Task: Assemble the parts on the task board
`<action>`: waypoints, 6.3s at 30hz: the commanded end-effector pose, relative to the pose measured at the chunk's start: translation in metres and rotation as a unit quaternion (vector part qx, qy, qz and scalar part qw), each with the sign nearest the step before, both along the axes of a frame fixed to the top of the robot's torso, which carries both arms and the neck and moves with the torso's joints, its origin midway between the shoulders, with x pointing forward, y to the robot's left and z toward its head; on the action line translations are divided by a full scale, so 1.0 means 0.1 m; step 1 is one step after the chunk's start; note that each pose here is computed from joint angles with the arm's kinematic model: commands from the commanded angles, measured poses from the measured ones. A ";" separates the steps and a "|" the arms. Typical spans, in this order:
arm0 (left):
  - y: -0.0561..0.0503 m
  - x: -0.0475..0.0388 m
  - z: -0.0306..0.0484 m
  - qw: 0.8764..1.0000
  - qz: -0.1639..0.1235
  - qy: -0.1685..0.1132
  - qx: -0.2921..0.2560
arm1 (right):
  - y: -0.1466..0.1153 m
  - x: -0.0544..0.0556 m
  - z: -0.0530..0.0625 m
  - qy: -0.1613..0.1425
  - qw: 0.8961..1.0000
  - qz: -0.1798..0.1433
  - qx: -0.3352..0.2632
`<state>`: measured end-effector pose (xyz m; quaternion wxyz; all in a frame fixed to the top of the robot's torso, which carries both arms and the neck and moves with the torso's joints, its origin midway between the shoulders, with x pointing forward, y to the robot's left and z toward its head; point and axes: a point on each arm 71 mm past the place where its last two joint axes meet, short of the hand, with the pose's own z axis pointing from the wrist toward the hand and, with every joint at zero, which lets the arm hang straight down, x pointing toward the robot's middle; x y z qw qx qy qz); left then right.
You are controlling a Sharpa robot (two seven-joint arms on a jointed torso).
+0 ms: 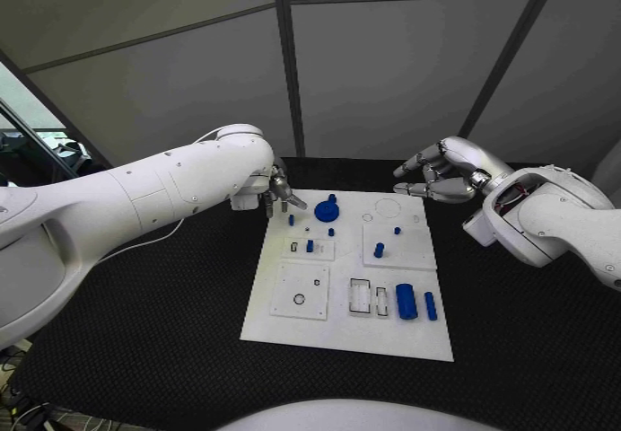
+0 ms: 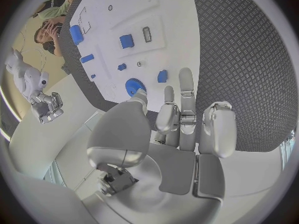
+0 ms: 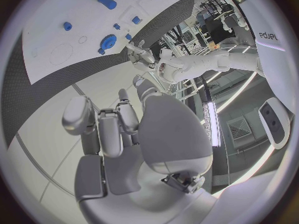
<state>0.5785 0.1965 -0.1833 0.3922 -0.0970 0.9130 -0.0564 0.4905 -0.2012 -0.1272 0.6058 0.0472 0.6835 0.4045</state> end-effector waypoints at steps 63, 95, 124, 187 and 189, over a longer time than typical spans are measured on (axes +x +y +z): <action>-0.04 -0.029 -0.191 0.999 -0.027 0.031 -0.001 | 0.06 0.03 0.01 -0.006 1.000 0.004 0.002; 0.11 -0.407 -0.021 0.996 -0.015 -0.032 -0.081 | 0.00 0.05 0.00 -0.003 1.000 -0.003 -0.002; 0.00 -0.784 -0.343 0.998 -0.044 -0.024 -0.048 | 0.01 0.06 -0.01 -0.003 1.000 -0.002 -0.004; -0.15 -0.808 -0.434 0.997 -0.080 0.011 -0.015 | 0.01 0.06 -0.01 -0.002 1.000 0.000 -0.005; -0.16 -0.806 -0.437 0.997 -0.081 0.013 -0.014 | 0.01 0.06 -0.01 -0.002 1.000 -0.001 -0.006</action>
